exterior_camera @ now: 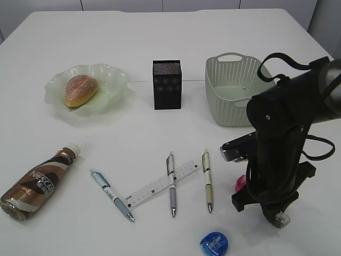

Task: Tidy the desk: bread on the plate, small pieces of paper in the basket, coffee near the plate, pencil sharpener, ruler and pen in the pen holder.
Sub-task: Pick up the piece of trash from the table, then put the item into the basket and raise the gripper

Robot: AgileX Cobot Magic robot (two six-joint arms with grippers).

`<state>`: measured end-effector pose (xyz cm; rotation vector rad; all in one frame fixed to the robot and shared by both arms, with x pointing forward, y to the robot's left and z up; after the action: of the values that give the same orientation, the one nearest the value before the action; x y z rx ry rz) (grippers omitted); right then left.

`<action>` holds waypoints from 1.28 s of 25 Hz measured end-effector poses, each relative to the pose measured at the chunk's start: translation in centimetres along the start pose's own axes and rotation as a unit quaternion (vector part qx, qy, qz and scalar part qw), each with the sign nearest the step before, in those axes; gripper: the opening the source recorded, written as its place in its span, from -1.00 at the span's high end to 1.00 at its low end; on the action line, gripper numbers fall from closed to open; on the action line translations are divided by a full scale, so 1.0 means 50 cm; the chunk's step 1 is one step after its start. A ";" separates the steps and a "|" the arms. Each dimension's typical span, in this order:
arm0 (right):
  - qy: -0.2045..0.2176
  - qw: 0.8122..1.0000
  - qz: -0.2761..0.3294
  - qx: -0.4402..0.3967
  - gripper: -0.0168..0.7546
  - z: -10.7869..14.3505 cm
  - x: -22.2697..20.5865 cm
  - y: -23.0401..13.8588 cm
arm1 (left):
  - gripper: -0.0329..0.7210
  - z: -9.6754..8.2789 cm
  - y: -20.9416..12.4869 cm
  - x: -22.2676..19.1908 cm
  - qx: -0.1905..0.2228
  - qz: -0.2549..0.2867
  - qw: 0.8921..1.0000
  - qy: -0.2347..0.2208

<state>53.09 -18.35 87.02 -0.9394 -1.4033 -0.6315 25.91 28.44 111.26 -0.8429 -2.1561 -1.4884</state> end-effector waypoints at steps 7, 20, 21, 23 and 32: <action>0.015 1.000 0.023 -0.013 0.69 0.002 0.025 0.004 | -0.45 0.005 0.002 0.000 -0.004 -0.004 1.000 0.011; 0.033 0.997 -0.059 -0.037 0.70 -0.009 0.198 0.041 | -0.44 0.006 0.002 0.000 -0.003 -0.005 1.000 0.013; 0.032 0.996 -0.070 -0.038 0.70 -0.011 0.212 0.046 | -0.44 0.006 0.002 0.000 -0.003 -0.005 1.000 0.013; 0.028 0.994 -0.099 -0.040 0.70 -0.017 0.247 0.063 | -0.44 0.006 0.002 0.000 -0.003 -0.005 1.000 0.013; -0.050 0.960 -0.273 -0.049 0.70 -0.070 0.438 0.117 | -0.43 0.006 0.002 0.000 -0.004 -0.005 1.000 0.014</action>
<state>62.17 -14.81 107.80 -0.6616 -1.7511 -1.0838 25.99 28.76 111.24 -0.8102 -2.1393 -1.5048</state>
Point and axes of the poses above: a point on each arm's last joint axis where the gripper is mounted, x pointing back along that axis away from the gripper, z along the wrist's bending axis when the last joint is at zero, y = z × x, the point moved 2 cm from there along -x, pointing out along that axis toward the gripper, and after that the axes turned 14 degrees about x, right-handed, at the moved point
